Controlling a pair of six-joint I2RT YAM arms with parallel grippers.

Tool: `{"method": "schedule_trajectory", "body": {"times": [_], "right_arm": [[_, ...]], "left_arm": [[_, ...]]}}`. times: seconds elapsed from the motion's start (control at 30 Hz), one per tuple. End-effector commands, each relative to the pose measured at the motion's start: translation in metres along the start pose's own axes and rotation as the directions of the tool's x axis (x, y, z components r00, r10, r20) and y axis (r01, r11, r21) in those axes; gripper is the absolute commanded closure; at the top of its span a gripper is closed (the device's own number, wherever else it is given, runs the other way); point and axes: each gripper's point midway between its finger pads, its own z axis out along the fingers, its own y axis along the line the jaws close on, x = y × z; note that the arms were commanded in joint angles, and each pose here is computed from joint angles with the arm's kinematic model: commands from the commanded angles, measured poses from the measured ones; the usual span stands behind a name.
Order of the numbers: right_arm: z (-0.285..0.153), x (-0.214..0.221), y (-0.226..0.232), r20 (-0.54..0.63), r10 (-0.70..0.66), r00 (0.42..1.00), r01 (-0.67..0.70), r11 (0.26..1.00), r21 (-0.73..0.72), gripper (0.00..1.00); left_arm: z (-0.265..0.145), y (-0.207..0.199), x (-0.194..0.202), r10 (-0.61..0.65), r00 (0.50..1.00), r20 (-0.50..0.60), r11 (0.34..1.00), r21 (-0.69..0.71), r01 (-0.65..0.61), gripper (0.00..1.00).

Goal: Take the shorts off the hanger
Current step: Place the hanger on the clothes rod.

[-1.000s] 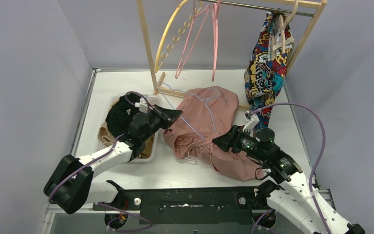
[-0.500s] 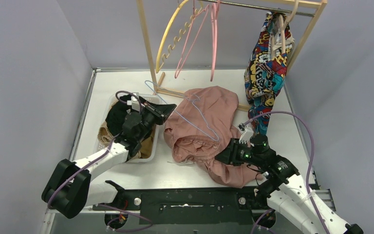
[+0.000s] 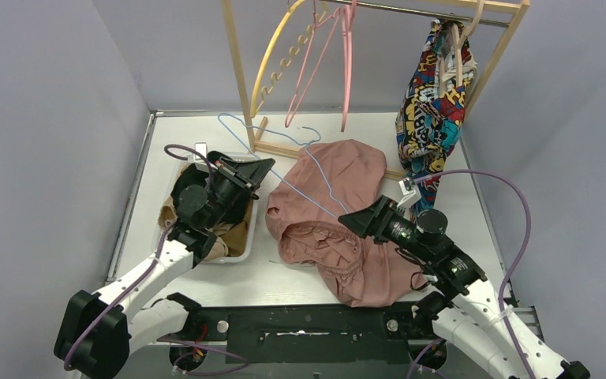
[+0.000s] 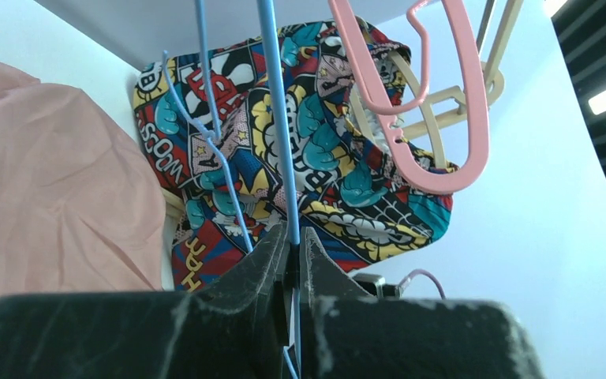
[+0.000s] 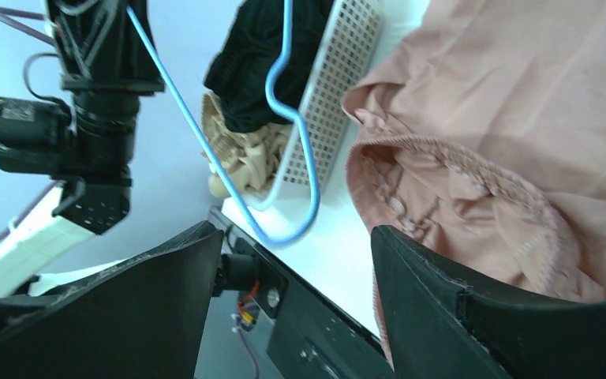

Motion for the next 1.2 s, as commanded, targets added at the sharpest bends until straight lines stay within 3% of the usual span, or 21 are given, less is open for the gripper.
{"method": "schedule_trajectory", "body": {"times": [0.0,0.1,0.2,0.37,0.5,0.6,0.8,0.97,1.1,1.17], "right_arm": [[0.004,-0.030,0.050,0.110,0.061,0.992,-0.036,0.976,-0.214,0.29],[0.005,-0.030,0.058,0.104,0.108,0.989,-0.075,0.957,-0.279,0.32],[0.007,-0.028,0.065,0.079,0.131,0.988,-0.099,0.943,-0.318,0.43],[0.003,-0.031,0.068,0.091,0.147,0.985,-0.109,0.935,-0.338,0.72],[-0.002,-0.031,0.072,0.093,0.137,0.986,-0.097,0.932,-0.348,0.88],[-0.003,-0.029,0.071,0.088,0.140,0.986,-0.101,0.933,-0.346,0.89],[-0.007,-0.035,0.073,0.117,0.134,0.984,-0.088,0.939,-0.332,1.00],[-0.018,-0.050,0.057,0.199,0.106,0.974,-0.071,0.982,-0.177,1.00],[-0.028,-0.055,0.045,0.212,0.048,0.976,-0.039,0.998,-0.044,1.00],[-0.032,-0.053,0.037,0.189,0.022,0.982,-0.028,0.999,0.029,1.00]], "left_arm": [[-0.010,-0.041,-0.001,0.016,1.000,-0.019,0.988,0.151,-0.013,1.00],[-0.016,-0.041,0.003,-0.001,0.999,-0.033,0.985,0.170,0.007,1.00],[-0.021,-0.041,0.004,-0.011,0.999,-0.033,0.983,0.183,0.017,1.00],[-0.022,-0.034,0.007,-0.019,0.999,-0.044,0.984,0.174,0.026,1.00],[-0.022,-0.027,0.010,-0.032,0.998,-0.050,0.986,0.163,0.040,1.00],[-0.020,-0.021,0.014,-0.033,0.997,-0.065,0.988,0.151,0.043,1.00],[-0.019,-0.002,0.033,-0.055,0.994,-0.099,0.993,0.103,0.065,1.00],[-0.017,0.025,0.046,-0.078,0.989,-0.126,0.996,0.020,0.081,1.00],[-0.011,0.033,0.055,-0.077,0.981,-0.175,0.997,-0.015,0.076,0.77],[-0.007,0.034,0.062,-0.070,0.974,-0.216,0.998,-0.020,0.067,0.71]]}}
